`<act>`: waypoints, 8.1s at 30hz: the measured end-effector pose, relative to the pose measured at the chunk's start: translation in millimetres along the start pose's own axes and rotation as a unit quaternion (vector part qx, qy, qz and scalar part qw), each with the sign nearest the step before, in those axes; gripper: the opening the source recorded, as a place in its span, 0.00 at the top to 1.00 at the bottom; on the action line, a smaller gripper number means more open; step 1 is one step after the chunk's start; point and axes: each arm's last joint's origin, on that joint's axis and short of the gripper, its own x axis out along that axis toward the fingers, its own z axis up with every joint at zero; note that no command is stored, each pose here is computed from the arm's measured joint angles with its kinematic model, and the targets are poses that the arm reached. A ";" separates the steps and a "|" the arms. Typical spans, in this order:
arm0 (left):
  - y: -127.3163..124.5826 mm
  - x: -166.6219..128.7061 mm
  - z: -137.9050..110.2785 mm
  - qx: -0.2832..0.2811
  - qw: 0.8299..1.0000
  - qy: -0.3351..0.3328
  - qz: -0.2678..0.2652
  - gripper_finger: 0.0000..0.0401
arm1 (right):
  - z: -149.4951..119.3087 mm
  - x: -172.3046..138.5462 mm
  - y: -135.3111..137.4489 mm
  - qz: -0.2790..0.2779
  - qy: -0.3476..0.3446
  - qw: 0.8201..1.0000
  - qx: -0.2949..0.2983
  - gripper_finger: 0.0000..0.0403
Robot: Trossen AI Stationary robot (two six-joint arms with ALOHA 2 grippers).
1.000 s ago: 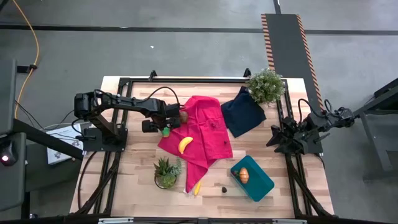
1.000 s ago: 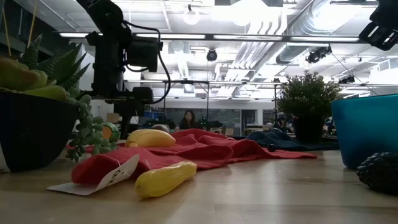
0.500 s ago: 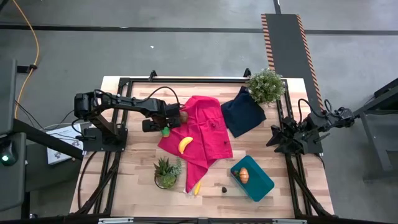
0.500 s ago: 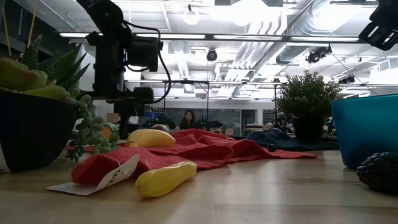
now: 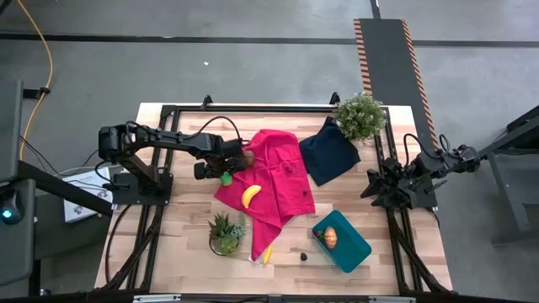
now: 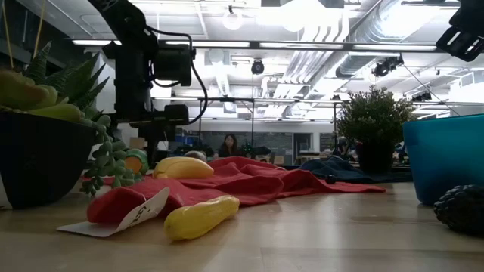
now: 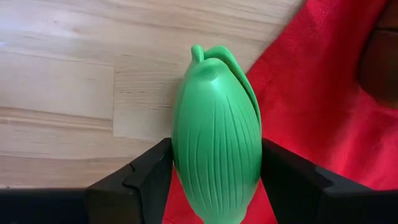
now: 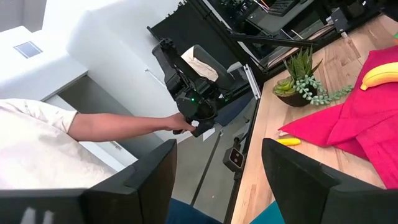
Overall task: Pick and placing Produce into tupperware
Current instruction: Put the green corn into the blue bin
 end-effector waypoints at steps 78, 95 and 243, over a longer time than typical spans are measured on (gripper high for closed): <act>-2.3 -192.4 -7.4 0.387 0.761 -0.173 -0.491 0.48 | 8.0 35.6 -27.1 -0.264 -0.224 0.907 0.241 0.44; -21.4 -189.4 -26.9 0.451 0.698 -0.161 -0.532 0.48 | 24.8 98.3 -38.2 -0.189 -0.253 0.924 0.214 0.40; -92.7 -170.8 -56.5 0.479 0.596 -0.161 -0.624 0.48 | 161.9 186.2 -43.3 -0.173 -0.219 0.959 -0.049 0.28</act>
